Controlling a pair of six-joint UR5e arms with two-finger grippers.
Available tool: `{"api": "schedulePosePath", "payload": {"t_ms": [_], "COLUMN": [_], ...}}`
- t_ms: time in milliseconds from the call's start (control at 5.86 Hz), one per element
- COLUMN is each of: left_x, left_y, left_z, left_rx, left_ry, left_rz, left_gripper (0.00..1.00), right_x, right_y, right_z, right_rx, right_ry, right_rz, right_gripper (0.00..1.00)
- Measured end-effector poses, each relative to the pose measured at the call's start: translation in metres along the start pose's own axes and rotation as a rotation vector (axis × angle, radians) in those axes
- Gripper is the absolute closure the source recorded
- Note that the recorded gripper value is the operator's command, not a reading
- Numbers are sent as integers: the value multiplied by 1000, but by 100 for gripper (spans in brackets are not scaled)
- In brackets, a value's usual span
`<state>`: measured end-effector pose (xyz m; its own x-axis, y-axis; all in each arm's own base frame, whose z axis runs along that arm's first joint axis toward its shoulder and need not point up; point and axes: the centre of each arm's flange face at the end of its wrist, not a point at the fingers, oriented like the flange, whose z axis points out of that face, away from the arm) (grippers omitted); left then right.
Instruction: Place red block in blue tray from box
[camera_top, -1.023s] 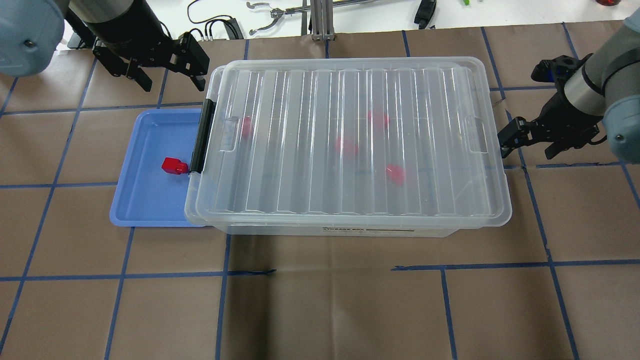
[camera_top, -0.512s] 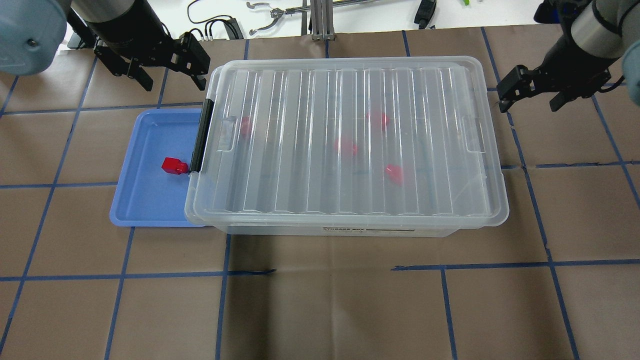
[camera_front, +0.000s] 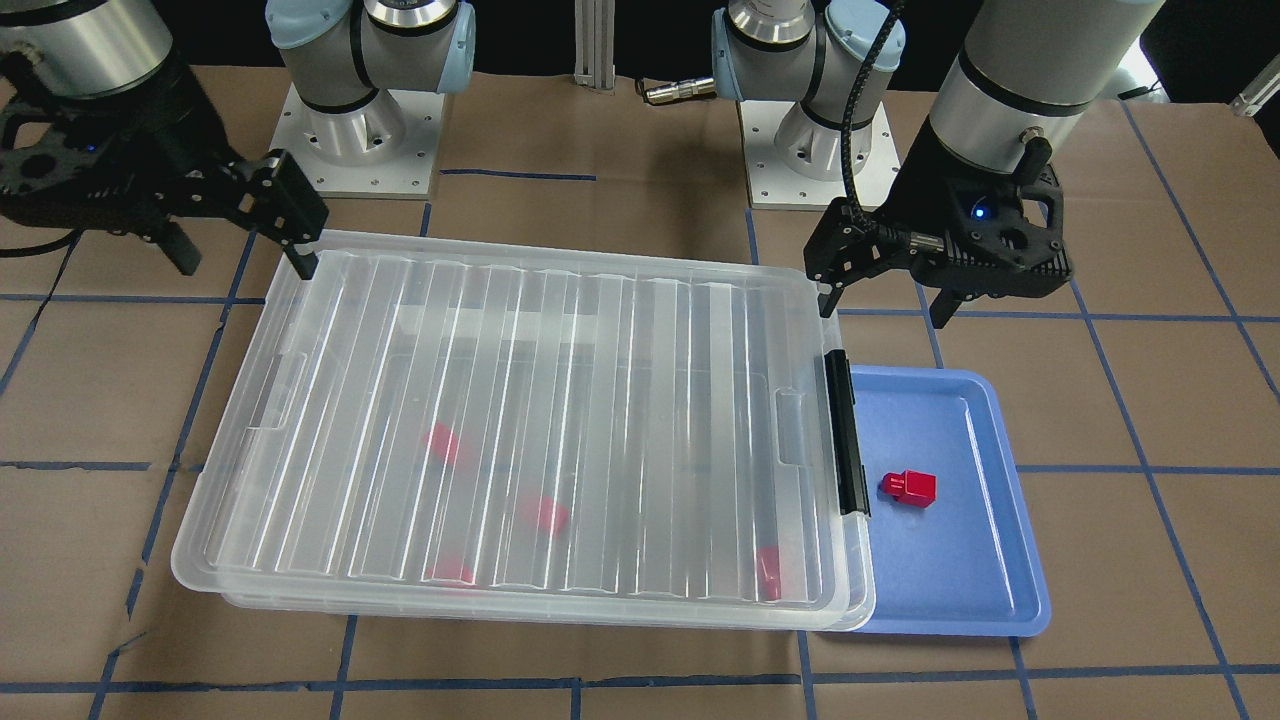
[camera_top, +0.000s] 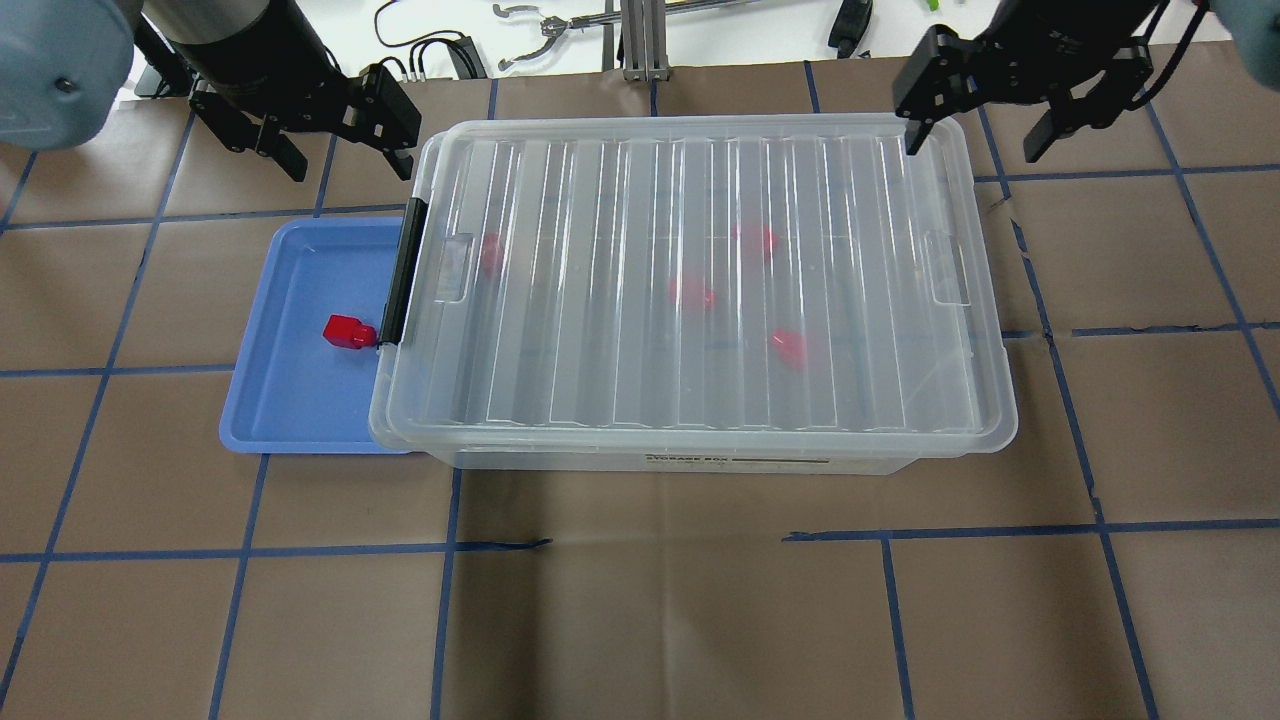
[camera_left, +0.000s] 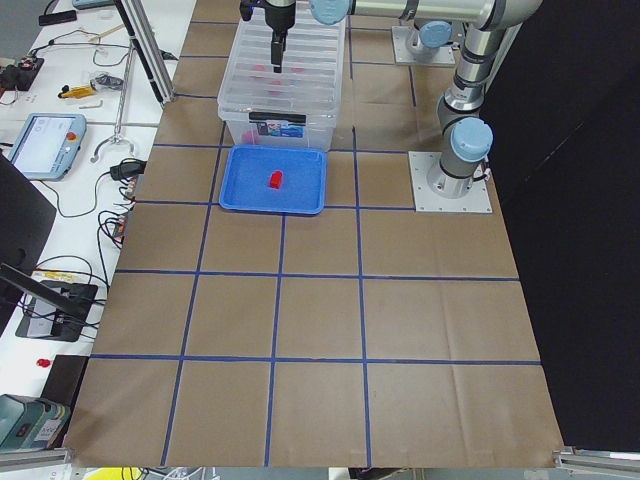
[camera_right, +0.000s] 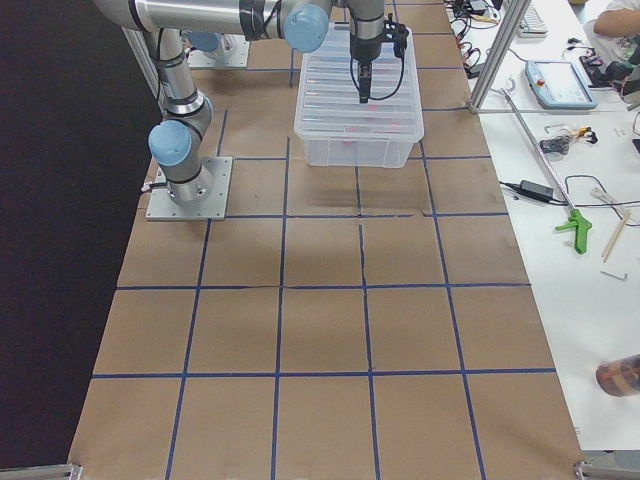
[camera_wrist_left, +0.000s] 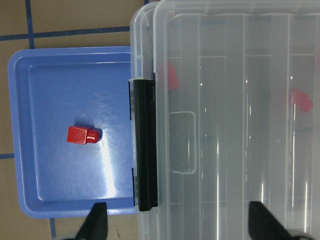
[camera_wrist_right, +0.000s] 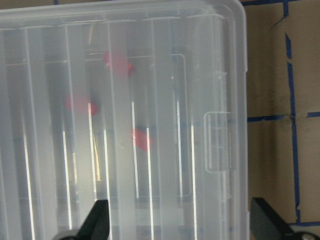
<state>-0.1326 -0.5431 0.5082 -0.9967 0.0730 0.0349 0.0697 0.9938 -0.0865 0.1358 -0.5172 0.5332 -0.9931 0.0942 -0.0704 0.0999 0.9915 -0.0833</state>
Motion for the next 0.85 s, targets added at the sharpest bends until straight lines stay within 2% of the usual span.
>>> {"api": "schedulePosePath", "payload": {"t_ms": [341,512,853], "left_x": [0,0,0], "left_y": [2,3,4], "left_z": [0,-1,0], "left_rx": [0,0,-2], "left_ry": [-1,-1,-2], "left_rz": [0,0,0], "left_gripper": [2,2,2], "right_x": [-32,-28,-22], "right_y": [12,12,11], "right_z": [-4,-3,-1], "right_rx": [-1,-10,-20], "right_ry": [17,44,61], "right_rz": [30,40,52], "right_gripper": [0,0,0]}}
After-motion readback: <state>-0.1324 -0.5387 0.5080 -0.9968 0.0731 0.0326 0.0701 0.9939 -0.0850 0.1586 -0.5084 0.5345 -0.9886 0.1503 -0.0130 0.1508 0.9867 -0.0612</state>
